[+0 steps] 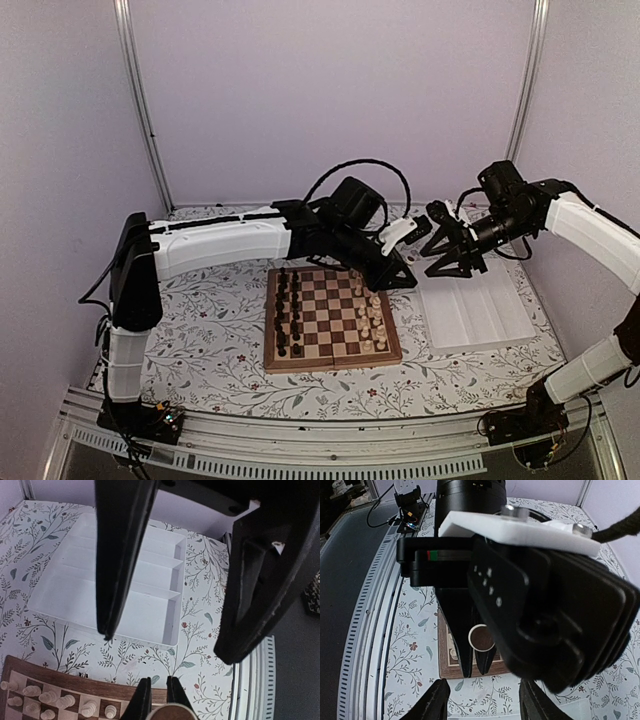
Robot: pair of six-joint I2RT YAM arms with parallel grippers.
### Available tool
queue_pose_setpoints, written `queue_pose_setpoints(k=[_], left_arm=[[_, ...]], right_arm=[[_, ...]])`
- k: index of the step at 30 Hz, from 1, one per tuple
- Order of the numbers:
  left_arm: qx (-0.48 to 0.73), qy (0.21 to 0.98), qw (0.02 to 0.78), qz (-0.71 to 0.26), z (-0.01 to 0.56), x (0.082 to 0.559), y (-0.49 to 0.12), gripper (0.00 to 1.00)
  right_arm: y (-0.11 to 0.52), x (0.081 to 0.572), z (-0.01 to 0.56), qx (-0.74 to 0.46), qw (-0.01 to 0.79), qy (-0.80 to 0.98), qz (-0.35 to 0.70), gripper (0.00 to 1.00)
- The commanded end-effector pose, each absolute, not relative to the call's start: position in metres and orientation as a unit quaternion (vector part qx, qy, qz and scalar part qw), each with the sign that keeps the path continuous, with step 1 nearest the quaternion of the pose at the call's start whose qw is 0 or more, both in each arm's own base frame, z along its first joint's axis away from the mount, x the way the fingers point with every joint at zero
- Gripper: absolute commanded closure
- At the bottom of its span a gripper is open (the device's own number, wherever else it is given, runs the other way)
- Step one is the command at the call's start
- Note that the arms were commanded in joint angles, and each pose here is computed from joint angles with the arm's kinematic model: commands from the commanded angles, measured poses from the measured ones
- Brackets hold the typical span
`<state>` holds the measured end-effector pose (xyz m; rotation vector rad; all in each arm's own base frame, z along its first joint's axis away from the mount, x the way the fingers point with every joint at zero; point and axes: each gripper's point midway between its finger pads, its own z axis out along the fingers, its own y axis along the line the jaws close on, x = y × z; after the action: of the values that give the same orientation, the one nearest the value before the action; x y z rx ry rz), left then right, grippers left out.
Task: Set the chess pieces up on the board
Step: Place the chess piece on the chessboard.
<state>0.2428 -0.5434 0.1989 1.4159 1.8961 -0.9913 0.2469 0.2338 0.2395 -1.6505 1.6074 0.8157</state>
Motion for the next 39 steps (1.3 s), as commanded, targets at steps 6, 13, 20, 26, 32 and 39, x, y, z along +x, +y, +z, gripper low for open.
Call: queue_pose_setpoints(k=[6, 13, 20, 26, 32, 39], left_arm=[[0.53, 0.701, 0.296, -0.376, 0.215, 0.244, -0.538, 1.0], [0.529, 0.698, 0.296, -0.382, 0.217, 0.243, -0.54, 1.0], [0.53, 0.696, 0.294, -0.385, 0.217, 0.241, -0.54, 1.0], [0.532, 0.693, 0.292, -0.389, 0.218, 0.24, -0.541, 1.0], [0.533, 0.69, 0.292, -0.393, 0.221, 0.238, -0.542, 1.0], [0.53, 0.693, 0.297, -0.387, 0.221, 0.24, -0.54, 0.95]], right_arm=[[0.254, 0.239, 0.245, -0.612, 0.339, 0.606, 0.378, 0.5], [0.261, 0.237, 0.242, -0.601, 0.323, 0.608, 0.406, 0.54], [0.264, 0.237, 0.244, -0.594, 0.319, 0.607, 0.421, 0.62], [0.267, 0.237, 0.243, -0.59, 0.313, 0.608, 0.43, 0.68], [0.268, 0.241, 0.243, -0.584, 0.311, 0.612, 0.433, 0.73], [0.271, 0.247, 0.245, -0.572, 0.313, 0.618, 0.439, 0.9]])
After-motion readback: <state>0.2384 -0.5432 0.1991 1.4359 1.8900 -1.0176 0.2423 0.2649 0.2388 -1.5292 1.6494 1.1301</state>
